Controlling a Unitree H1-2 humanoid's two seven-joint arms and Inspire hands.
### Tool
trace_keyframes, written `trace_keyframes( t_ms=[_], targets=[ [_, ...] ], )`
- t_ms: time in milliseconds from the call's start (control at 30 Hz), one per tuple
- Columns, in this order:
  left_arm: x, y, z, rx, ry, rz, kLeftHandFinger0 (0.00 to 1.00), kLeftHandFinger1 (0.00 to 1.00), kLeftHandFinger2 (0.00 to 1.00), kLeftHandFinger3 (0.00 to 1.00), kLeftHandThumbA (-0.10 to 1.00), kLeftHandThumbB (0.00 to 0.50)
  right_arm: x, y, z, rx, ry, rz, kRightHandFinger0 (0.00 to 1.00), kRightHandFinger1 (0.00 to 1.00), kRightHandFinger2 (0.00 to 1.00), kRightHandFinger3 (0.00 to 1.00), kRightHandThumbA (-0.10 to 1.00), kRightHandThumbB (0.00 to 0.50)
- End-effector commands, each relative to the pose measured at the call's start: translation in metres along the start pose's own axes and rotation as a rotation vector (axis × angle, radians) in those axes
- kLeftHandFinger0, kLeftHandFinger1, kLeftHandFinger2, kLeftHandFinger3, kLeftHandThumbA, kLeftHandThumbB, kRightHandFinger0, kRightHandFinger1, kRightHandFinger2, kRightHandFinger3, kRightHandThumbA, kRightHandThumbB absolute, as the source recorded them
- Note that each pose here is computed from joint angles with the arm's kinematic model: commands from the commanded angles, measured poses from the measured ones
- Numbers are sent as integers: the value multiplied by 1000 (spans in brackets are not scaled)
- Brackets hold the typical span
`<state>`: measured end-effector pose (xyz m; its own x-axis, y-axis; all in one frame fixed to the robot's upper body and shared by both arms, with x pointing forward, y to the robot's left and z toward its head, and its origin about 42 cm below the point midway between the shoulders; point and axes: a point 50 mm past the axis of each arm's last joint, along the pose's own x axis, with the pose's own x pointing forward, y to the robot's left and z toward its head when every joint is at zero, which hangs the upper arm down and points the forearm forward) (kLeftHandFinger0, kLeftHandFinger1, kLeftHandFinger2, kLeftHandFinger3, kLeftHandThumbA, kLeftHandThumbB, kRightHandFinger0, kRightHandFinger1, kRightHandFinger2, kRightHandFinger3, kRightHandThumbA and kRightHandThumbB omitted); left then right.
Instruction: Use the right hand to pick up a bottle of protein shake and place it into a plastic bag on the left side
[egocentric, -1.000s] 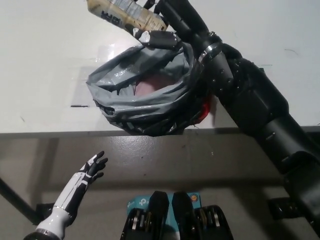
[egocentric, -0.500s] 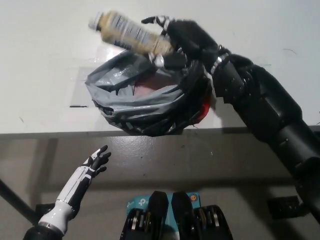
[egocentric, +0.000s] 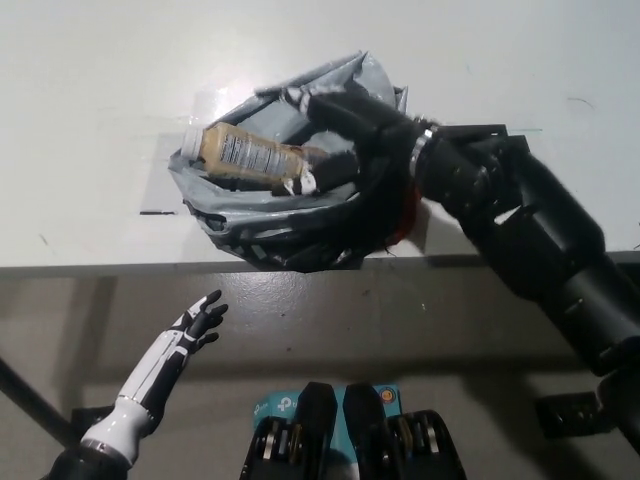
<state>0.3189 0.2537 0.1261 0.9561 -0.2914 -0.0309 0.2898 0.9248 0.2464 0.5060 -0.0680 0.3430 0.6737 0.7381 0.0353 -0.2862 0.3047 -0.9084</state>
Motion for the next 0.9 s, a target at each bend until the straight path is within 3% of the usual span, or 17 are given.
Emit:
trace_keyframes(
  t_ms=[0, 133, 200, 267, 300, 367, 467, 567, 600, 733, 867],
  targets=[
    [4, 8, 11, 23, -45, -15, 1000, 1000, 1000, 1000, 1000, 211, -18, -87, 28, 79, -115, -225, 1000, 1000, 1000, 1000, 979, 483],
    [5, 8, 13, 15, -50, -13, 1000, 1000, 1000, 1000, 1000, 185, -46, -135, 42, 149, -222, -413, 1000, 1000, 1000, 1000, 951, 425],
    [8, 8, 16, 19, -57, -5, 1000, 1000, 1000, 1000, 1000, 170, -66, -153, 48, 168, -272, -502, 1000, 1000, 1000, 1000, 994, 466],
    [8, 11, 17, 27, -61, 6, 1000, 1000, 1000, 1000, 1000, 166, -87, -159, 54, 190, -317, -592, 1000, 1000, 1000, 1000, 1000, 468],
    [10, 13, 18, 35, -66, 15, 1000, 1000, 1000, 1000, 1000, 153, -99, -155, 55, 191, -338, -643, 1000, 1000, 1000, 1000, 1000, 440],
    [10, 15, 20, 52, -76, 24, 1000, 1000, 1000, 1000, 1000, 128, -130, -134, 56, 160, -368, -718, 1000, 1000, 1000, 1000, 1000, 392],
    [16, 17, 23, 74, -93, 32, 1000, 1000, 1000, 1000, 1000, 147, -191, -82, 66, 149, -433, -841, 1000, 1000, 1000, 1000, 1000, 358],
    [20, 21, 26, 77, -112, 44, 1000, 1000, 1000, 1000, 1000, 135, -225, -53, 71, 157, -439, -901, 1000, 1000, 1000, 1000, 1000, 318],
    [22, 24, 28, 82, -115, 44, 1000, 1000, 1000, 1000, 1000, 142, -238, -38, 77, 183, -449, -926, 1000, 1000, 1000, 1000, 1000, 284],
    [27, 29, 30, 108, -111, 37, 1000, 1000, 1000, 1000, 1000, 172, -269, 11, 91, 245, -457, -980, 1000, 1000, 1000, 1000, 1000, 266],
    [26, 25, 25, 85, -114, 35, 1000, 1000, 1000, 1000, 1000, 170, -272, 58, 82, 336, -385, -968, 1000, 1000, 1000, 1000, 1000, 258]
  ],
)
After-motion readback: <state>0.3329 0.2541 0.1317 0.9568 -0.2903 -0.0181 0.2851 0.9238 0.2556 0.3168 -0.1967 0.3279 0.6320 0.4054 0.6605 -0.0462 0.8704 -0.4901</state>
